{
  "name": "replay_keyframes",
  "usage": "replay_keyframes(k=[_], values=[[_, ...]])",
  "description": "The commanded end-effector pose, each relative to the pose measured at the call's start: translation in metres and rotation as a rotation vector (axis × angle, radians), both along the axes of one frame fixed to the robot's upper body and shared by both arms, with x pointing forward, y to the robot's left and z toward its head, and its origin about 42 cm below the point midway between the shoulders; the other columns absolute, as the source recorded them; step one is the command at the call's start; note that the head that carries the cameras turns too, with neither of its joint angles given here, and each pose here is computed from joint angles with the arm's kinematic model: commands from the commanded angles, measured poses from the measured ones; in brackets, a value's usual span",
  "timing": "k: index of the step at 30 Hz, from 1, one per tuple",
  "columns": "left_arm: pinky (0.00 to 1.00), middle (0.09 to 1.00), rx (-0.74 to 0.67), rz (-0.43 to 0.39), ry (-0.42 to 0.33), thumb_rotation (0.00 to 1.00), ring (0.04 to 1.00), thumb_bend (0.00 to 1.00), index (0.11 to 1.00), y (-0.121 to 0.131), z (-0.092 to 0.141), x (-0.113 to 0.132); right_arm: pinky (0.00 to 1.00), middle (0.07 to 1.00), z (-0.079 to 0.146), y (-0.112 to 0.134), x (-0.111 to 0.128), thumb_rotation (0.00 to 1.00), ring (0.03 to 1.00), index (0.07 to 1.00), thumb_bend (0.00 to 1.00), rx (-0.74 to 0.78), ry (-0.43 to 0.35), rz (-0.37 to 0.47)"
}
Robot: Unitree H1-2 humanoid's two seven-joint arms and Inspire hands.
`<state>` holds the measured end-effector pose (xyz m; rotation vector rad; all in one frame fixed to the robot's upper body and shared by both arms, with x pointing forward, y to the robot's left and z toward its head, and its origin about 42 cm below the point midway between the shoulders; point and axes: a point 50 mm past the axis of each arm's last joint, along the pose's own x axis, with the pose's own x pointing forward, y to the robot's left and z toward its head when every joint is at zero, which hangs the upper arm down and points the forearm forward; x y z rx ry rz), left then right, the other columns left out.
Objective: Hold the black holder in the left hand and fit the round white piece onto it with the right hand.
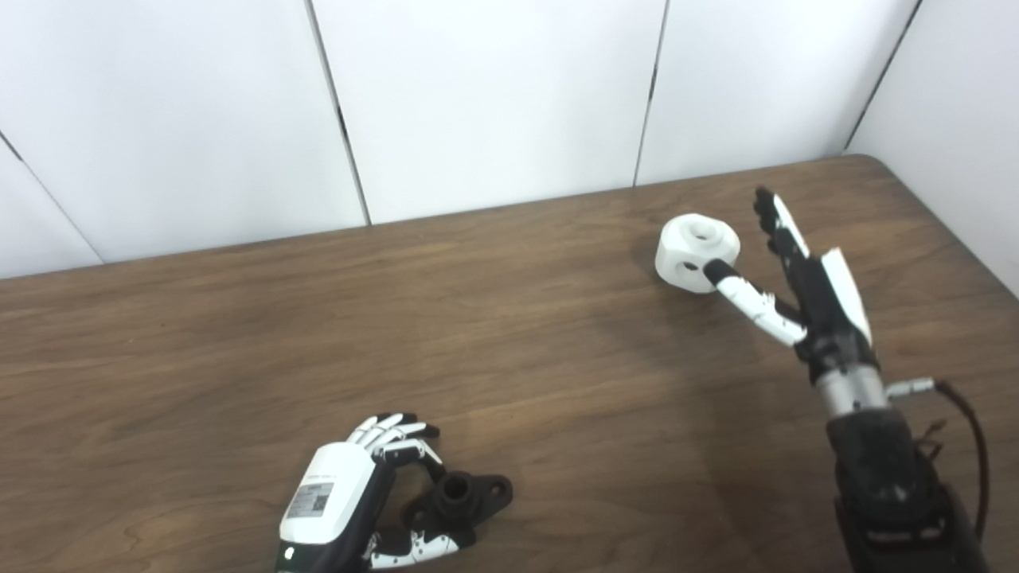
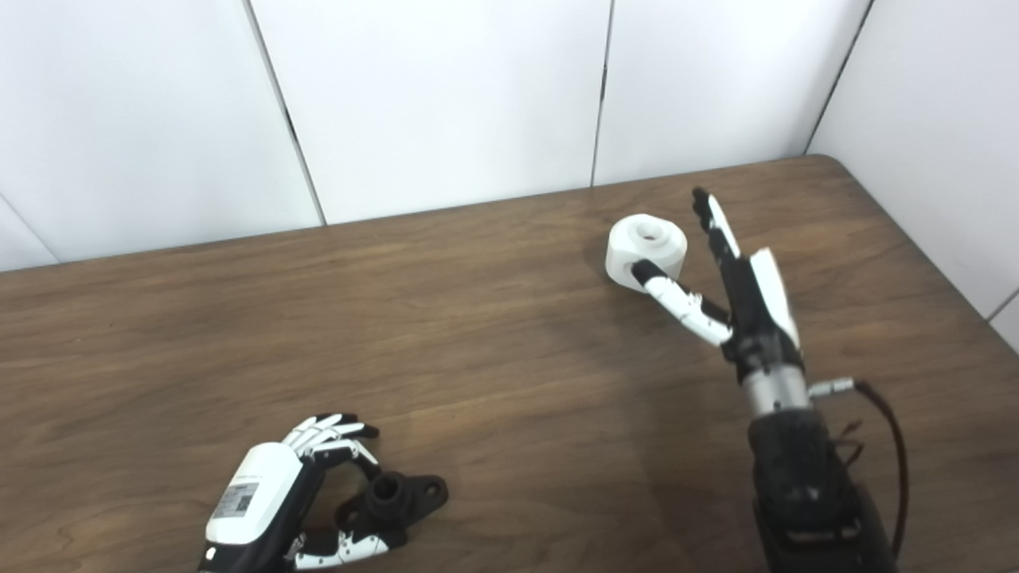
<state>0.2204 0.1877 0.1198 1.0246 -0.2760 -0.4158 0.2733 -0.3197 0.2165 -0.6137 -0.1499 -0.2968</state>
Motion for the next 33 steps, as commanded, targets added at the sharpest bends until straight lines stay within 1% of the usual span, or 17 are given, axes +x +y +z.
replay_keyframes(k=[1,3,5,7,8,9,11,14,17,19,23,28,33], values=[[0.89,0.782,0.051,-0.015,0.045,0.04,0.872,0.52,0.486,0.007,-0.006,-0.003,0.89,0.944,0.020,-0.009,0.011,0.63,0.920,0.941,0.68,-0.059,-0.055,-0.024],[0.88,0.781,0.051,-0.016,0.045,0.04,0.872,0.52,0.486,0.008,-0.007,-0.003,0.87,0.932,0.026,-0.011,0.018,0.60,0.903,0.935,0.70,-0.092,-0.061,-0.033],[0.88,0.780,0.052,-0.015,0.049,0.04,0.873,0.52,0.486,0.008,-0.007,-0.003,0.84,0.911,0.032,-0.014,0.027,0.54,0.882,0.928,0.72,-0.139,-0.071,-0.039],[0.89,0.779,0.049,-0.015,0.051,0.04,0.872,0.52,0.486,0.008,-0.007,-0.003,0.88,0.924,0.037,-0.017,0.036,0.51,0.909,0.927,0.73,-0.183,-0.061,-0.044],[0.89,0.778,0.049,-0.016,0.051,0.04,0.871,0.52,0.486,0.008,-0.007,-0.003,0.91,0.950,0.039,-0.018,0.041,0.51,0.947,0.930,0.75,-0.199,-0.049,-0.045],[0.89,0.778,0.049,-0.017,0.051,0.04,0.872,0.52,0.486,0.008,-0.007,-0.003,0.92,0.962,0.041,-0.019,0.047,0.50,0.966,0.931,0.76,-0.214,-0.034,-0.043],[0.89,0.779,0.050,-0.018,0.052,0.04,0.876,0.52,0.486,0.008,-0.008,-0.002,0.94,0.982,0.044,-0.022,0.056,0.45,0.993,0.926,0.80,-0.238,0.000,-0.040],[0.89,0.779,0.052,-0.018,0.051,0.04,0.875,0.52,0.486,0.008,-0.009,-0.003,0.92,0.986,0.049,-0.024,0.070,0.42,1.000,0.900,0.85,-0.323,0.085,-0.038],[0.88,0.778,0.050,-0.020,0.047,0.04,0.872,0.52,0.486,0.008,-0.009,-0.003,0.94,0.987,0.053,-0.024,0.078,0.38,1.000,0.867,0.90,-0.403,0.141,-0.031],[0.89,0.779,0.050,-0.020,0.049,0.04,0.873,0.52,0.486,0.009,-0.009,-0.003,0.95,0.995,0.055,-0.025,0.083,0.37,1.000,0.861,0.93,-0.440,0.170,-0.028],[0.89,0.777,0.047,-0.021,0.048,0.04,0.872,0.52,0.486,0.009,-0.010,-0.003,0.94,1.000,0.055,-0.025,0.093,0.36,1.000,0.863,0.95,-0.482,0.218,-0.040],[0.89,0.779,0.045,-0.018,0.054,0.04,0.877,0.52,0.486,0.009,-0.011,-0.003,0.96,1.000,0.053,-0.026,0.101,0.34,1.000,0.864,0.96,-0.492,0.255,-0.044],[0.90,0.780,0.042,-0.016,0.056,0.04,0.879,0.52,0.486,0.010,-0.011,-0.003,0.98,1.000,0.051,-0.028,0.108,0.35,1.000,0.872,0.96,-0.503,0.279,-0.049]])
